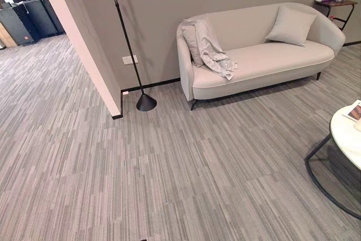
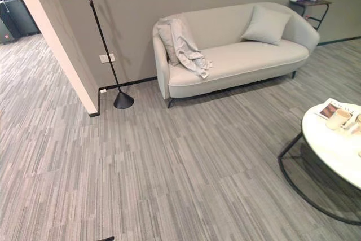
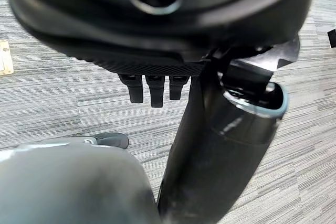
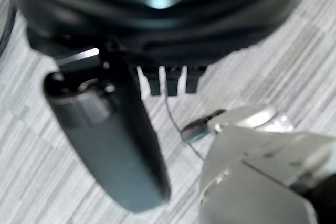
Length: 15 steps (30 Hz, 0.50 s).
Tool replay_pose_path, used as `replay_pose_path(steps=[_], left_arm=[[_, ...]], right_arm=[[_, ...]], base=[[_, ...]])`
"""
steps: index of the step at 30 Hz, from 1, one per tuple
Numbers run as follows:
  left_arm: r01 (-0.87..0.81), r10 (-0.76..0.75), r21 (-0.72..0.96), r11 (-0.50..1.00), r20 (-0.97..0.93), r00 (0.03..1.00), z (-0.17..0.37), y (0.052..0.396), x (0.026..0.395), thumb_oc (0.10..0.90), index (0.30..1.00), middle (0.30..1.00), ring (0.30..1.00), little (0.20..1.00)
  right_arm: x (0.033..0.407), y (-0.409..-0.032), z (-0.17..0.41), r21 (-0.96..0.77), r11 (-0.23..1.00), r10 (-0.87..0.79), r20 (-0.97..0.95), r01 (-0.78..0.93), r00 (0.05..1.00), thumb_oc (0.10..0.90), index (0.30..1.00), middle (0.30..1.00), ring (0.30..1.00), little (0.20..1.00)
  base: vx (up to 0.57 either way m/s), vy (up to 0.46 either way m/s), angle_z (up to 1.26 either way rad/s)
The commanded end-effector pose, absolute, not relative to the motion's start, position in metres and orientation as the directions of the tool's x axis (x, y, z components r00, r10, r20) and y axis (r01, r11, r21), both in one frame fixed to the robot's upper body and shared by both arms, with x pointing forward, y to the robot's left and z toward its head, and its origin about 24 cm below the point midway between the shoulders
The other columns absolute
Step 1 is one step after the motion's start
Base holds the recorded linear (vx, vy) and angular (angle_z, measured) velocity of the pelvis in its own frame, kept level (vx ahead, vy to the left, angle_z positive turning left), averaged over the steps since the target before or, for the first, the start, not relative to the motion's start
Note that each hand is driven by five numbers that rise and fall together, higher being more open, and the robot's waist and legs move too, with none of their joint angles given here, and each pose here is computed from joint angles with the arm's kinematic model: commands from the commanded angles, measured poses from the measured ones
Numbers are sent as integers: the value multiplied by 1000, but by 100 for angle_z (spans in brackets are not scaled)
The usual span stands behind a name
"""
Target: Hang the clothes on the sofa on the clothes rack.
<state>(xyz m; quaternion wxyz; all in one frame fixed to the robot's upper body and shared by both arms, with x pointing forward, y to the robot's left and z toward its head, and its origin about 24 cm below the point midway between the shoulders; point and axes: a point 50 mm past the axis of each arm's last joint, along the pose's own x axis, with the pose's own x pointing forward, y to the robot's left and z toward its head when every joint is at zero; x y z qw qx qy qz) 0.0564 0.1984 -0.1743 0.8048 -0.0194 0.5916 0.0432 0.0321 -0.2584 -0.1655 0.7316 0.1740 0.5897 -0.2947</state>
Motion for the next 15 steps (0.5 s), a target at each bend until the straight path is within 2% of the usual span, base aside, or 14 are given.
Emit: replay_pose_path(steps=[1, 3, 4, 5, 7, 10, 13, 15], left_arm=[[-10, -38, -44, 999, -945, 326, -176, 169, 69, 800, 900, 900, 900, 900], [-61, 17, -4, 998, -943, 333, -174, 183, 71, 800, 900, 900, 900, 900], [-78, 34, 9, 997, -944, 328, -174, 187, 70, 800, 900, 900, 900, 900], [-138, 87, 44, 989, -942, 324, -173, 201, 68, 800, 900, 900, 900, 900], [-155, 132, 84, 984, -935, 329, -171, 210, 70, 800, 900, 900, 900, 900], [-137, 152, 111, 984, -929, 337, -169, 215, 72, 800, 900, 900, 900, 900], [-142, 163, 118, 983, -915, 369, -167, 218, 81, 800, 900, 900, 900, 900], [-129, 149, 108, 986, -917, 370, -168, 213, 82, 800, 900, 900, 900, 900]], right_arm=[[45, -269, -160, -118, 777, -251, -959, 618, 132, 800, 900, 900, 900, 900], [79, -258, -159, -45, 826, -226, -939, 562, 258, 800, 900, 900, 900, 900], [83, -253, -160, -25, 830, -216, -936, 557, 279, 800, 900, 900, 900, 900], [102, -242, -158, 44, 839, -195, -907, 543, 374, 800, 900, 900, 900, 900], [122, -233, -154, 102, 848, -176, -872, 520, 457, 800, 900, 900, 900, 900], [126, -221, -154, 132, 879, -126, -862, 457, 491, 800, 900, 900, 900, 900], [119, -217, -157, 102, 921, -94, -879, 376, 468, 800, 900, 900, 900, 900], [124, -218, -155, 100, 929, -91, -871, 356, 482, 800, 900, 900, 900, 900]], base=[[-160, 319, 2], [-64, 244, -21], [289, -209, -29], [350, -340, -2], [410, -383, 40], [510, -385, 39], [689, -747, 55], [217, -304, 34]])
